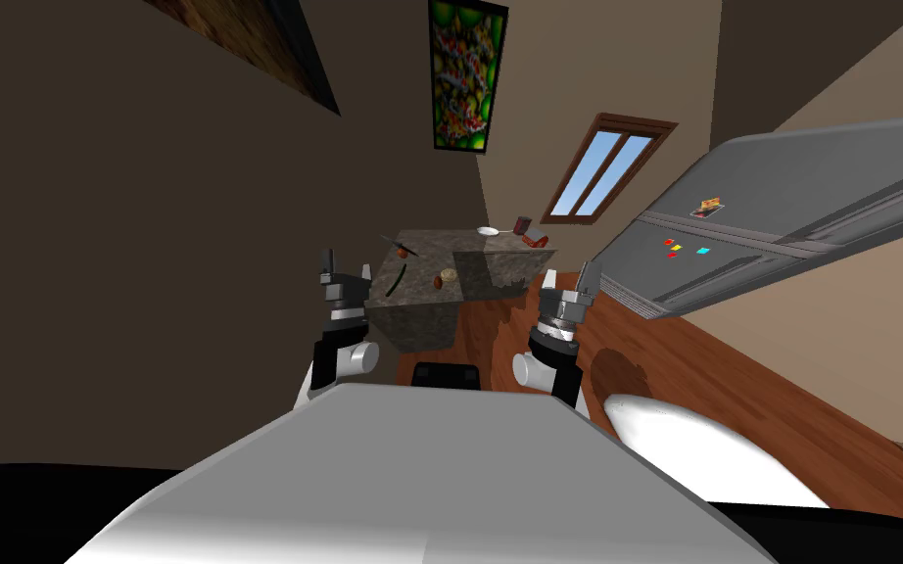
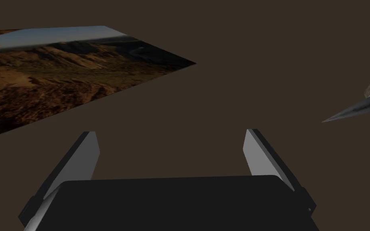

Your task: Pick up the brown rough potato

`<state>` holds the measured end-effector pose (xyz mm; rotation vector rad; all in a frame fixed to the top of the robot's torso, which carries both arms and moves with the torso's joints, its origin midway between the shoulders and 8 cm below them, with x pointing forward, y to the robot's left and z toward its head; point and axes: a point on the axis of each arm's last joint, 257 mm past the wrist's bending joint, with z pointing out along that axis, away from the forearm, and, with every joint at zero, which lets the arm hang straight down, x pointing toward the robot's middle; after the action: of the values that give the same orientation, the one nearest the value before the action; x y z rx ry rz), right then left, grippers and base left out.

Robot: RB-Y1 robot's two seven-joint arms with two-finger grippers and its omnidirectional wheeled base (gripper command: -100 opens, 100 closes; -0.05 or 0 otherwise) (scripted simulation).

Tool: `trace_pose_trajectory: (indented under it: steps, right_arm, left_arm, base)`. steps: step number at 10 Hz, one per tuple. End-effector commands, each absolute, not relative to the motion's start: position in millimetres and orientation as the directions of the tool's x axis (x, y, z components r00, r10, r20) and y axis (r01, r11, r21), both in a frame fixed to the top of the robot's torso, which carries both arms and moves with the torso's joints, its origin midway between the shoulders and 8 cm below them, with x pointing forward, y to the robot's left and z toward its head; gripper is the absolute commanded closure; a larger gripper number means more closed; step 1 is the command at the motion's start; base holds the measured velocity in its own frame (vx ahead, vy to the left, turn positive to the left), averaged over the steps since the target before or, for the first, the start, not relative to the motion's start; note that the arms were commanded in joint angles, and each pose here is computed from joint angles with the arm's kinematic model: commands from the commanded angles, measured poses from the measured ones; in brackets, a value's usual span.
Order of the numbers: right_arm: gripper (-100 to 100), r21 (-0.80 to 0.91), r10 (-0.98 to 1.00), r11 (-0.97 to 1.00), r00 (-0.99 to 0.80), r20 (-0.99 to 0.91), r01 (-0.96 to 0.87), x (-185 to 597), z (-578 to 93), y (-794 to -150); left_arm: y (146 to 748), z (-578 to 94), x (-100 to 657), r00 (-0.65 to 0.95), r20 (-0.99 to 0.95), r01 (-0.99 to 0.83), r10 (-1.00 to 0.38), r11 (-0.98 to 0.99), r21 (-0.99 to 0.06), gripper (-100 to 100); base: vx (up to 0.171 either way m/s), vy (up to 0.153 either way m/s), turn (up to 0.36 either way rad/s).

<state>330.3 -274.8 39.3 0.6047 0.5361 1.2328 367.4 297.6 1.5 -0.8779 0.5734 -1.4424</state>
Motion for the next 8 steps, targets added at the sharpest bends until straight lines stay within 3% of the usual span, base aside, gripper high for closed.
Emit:
trace_pose_trajectory:
  steps: [1,8]
  right_arm:
    - [0,0.683,0.967,0.216,0.249,-0.052,-0.698,330,39,-275]
    - [0,0.683,0.967,0.216,0.249,-0.052,-0.698,330,39,-275]
  left_arm:
    - [292,0,376,0.044,0.171,0.590,-0.984,-0.113,-0.800,-100]
    - [272,-24,429,-0.108,0.280,0.484,-0.954,-0.296,-0.823,-100]
  base:
    - [-0.018,-0.009,-0.023]
    - [-0.040,-0.022,-0.008]
